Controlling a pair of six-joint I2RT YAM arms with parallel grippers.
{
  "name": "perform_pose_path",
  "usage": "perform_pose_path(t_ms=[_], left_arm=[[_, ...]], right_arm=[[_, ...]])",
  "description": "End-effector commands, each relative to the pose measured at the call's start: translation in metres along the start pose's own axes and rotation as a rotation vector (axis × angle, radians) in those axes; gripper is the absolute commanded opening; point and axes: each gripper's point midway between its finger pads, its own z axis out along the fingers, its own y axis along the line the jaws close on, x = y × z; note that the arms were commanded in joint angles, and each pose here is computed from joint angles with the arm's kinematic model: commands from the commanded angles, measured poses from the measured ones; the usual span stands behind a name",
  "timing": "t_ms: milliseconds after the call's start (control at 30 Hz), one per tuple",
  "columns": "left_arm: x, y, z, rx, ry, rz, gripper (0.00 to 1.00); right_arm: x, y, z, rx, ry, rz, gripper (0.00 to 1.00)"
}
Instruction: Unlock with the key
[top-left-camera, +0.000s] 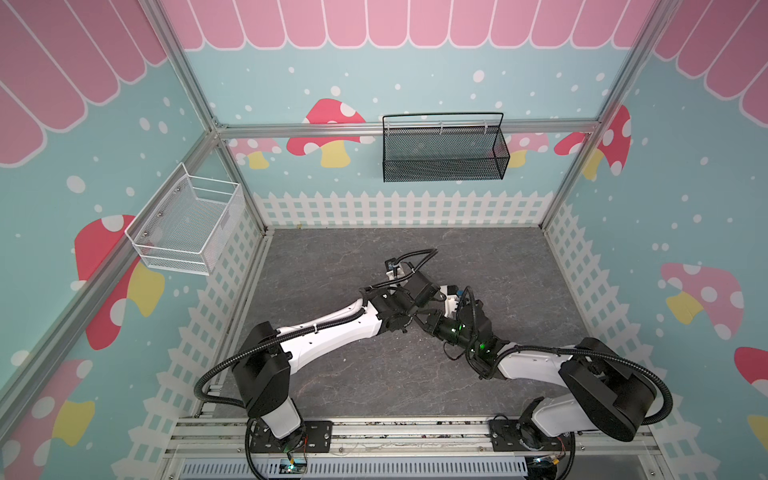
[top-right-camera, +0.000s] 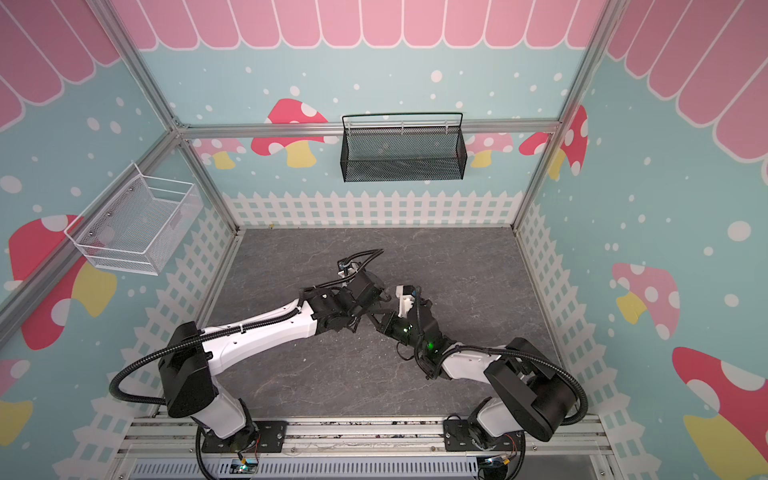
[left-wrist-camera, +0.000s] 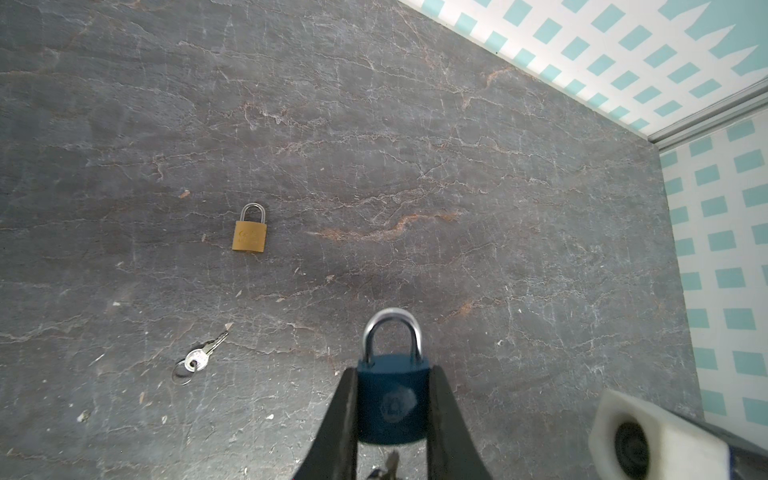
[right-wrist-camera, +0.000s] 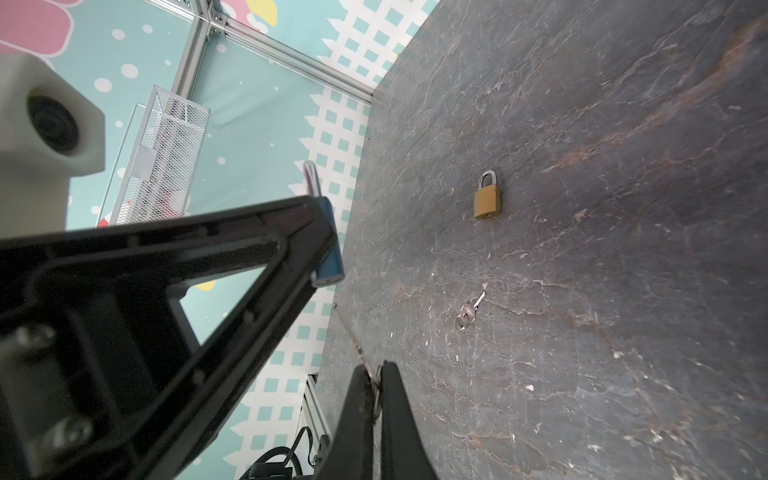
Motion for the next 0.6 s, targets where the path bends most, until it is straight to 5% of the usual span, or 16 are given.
perform_pose_path(t_ms=[0,567], left_arm=[[0.0017,0.0025,-0.0004,-0.006,-0.002,-0.015,0.0],[0.0034,0.0056,0.0036,-0.025,-0.01,-0.01,0.0]], right_arm=[[-0.008,0.0098,0.0031,-0.026,-0.036,-0.005,0.0],[-0.0098,0.0156,0.0055,-0.042,-0.037,0.003,0.0]])
